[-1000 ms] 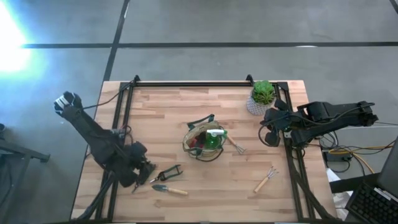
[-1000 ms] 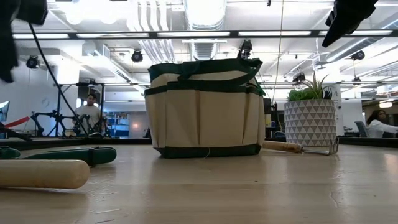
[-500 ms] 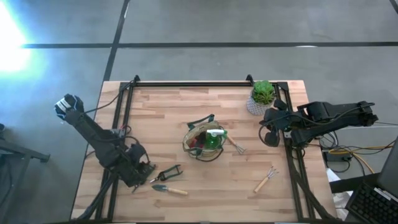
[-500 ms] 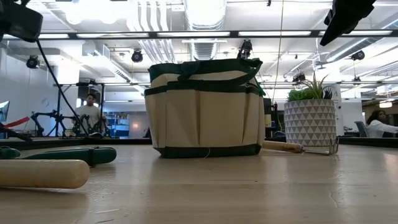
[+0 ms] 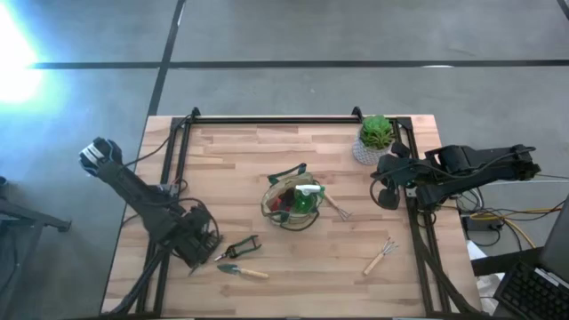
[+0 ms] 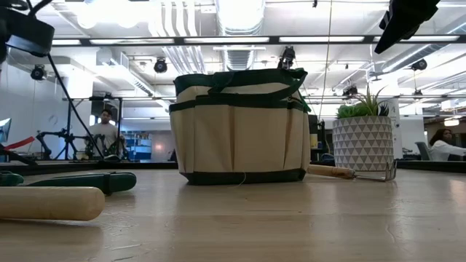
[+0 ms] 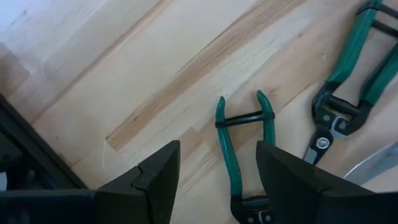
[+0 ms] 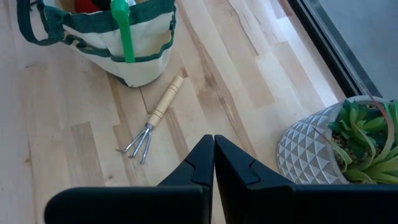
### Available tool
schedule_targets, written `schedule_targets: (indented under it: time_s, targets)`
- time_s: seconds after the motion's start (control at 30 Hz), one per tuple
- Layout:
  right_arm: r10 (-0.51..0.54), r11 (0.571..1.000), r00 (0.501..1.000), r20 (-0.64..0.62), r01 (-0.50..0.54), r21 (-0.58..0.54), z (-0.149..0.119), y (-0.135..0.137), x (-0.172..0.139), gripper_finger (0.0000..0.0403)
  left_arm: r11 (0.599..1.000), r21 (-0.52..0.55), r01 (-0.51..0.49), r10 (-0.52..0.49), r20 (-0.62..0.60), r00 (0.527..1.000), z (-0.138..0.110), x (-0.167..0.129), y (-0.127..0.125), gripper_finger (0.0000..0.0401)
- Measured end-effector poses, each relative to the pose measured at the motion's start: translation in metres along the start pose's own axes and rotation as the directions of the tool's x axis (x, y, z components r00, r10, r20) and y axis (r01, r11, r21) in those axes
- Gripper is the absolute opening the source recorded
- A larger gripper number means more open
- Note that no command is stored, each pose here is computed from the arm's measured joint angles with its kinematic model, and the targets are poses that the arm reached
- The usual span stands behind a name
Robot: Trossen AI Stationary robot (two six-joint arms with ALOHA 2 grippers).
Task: Pick & Place Garden tools in Gardening bag
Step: Put the left green fruit pruner into the light brown gardening bag
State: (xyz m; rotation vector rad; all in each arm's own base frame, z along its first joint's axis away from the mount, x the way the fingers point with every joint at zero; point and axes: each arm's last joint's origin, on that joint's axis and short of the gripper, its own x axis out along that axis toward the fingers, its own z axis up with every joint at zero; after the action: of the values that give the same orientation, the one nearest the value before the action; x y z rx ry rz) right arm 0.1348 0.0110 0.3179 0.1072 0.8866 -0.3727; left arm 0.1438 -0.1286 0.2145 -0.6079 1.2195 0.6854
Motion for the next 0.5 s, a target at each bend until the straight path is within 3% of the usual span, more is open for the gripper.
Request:
schedule_targets:
  time_s: [0.33,0.5]
  targets:
    - [0.002,1.0,1.0,0.004,-0.002,0.002,0.0,0.0,0.0,0.0008,1.0,0.008,0.009,-0.009,-0.023,1.0,0.01,0.011,-0.004,0.0211]
    - [0.002,1.0,1.0,0.004,-0.002,0.002,0.0,0.0,0.0,0.0008,1.0,-0.01,0.019,-0.02,-0.092,0.996,0.011,0.027,-0.001,0.0211]
